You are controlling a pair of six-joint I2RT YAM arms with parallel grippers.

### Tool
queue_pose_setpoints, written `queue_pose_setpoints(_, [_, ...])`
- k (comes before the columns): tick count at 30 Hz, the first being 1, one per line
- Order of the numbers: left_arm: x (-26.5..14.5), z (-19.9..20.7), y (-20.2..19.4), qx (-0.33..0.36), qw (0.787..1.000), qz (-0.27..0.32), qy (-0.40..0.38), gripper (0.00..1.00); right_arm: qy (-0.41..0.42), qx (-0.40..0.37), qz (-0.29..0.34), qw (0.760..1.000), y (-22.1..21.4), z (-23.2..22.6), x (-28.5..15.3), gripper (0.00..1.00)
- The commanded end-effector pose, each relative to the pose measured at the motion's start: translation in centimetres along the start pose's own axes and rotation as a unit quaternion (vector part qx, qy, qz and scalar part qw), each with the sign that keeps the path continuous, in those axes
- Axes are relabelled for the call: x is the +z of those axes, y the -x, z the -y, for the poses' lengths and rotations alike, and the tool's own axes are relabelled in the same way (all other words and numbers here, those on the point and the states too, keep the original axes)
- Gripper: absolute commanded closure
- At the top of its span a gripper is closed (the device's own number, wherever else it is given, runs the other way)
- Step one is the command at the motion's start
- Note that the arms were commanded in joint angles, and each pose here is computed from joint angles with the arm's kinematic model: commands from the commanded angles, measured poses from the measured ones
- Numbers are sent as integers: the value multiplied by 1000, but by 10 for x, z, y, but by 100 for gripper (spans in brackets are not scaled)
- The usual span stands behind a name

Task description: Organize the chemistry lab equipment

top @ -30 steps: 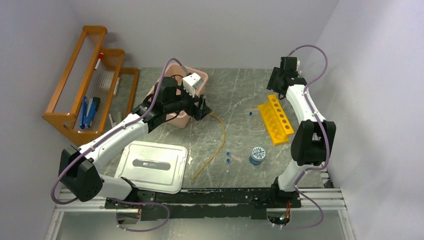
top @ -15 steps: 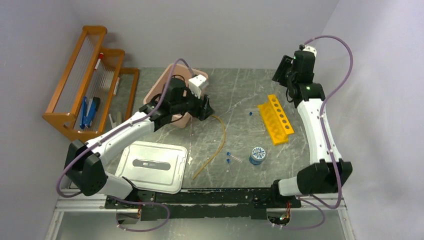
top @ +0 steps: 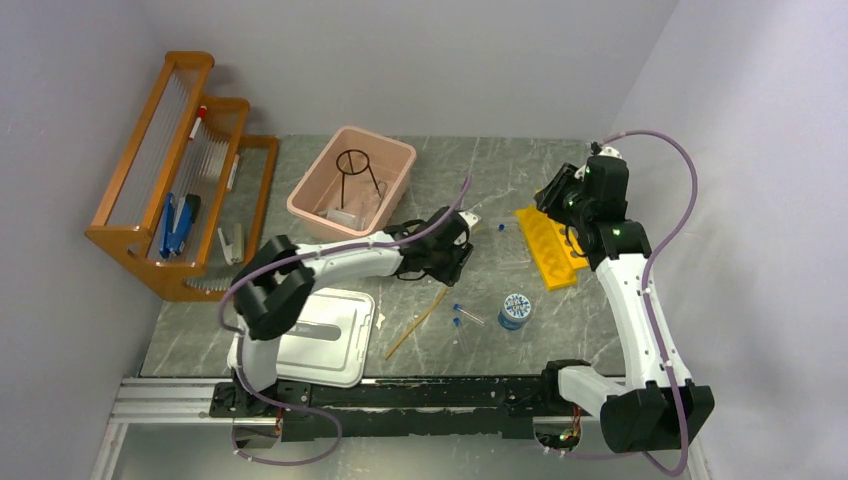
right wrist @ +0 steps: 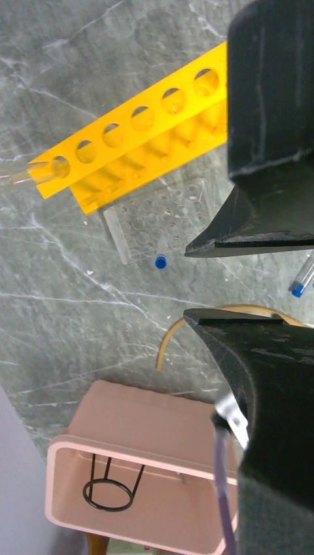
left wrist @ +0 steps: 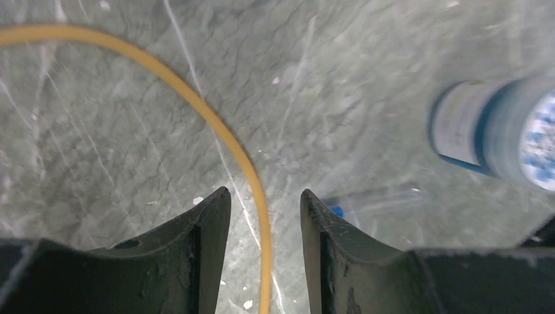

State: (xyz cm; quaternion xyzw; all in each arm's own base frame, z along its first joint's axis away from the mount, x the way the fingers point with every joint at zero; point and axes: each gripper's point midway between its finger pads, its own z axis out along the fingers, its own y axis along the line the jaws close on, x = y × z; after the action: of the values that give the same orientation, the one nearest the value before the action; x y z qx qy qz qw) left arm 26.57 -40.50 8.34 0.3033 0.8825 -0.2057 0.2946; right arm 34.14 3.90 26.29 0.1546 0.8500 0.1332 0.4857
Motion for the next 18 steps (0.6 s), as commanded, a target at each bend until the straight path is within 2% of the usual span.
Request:
queue_pose_setpoints(1, [20,-15,-19,-46,996,-47,67,53,-3,26,14,1000,0,1,-8,63])
queue_pose_setpoints(6, [32,-10,-32,-38,994,-74,74,54,1,30,10,1000,-5,1,-8,63])
queue_pose_setpoints(11, [39,-10,-52,-34,989,-115,91,63,2,35,9,999,-10,2,-9,64])
queue_pose_setpoints(18, [45,-15,-82,-39,979,-166,111,70,0,34,13,999,-13,2,-13,65])
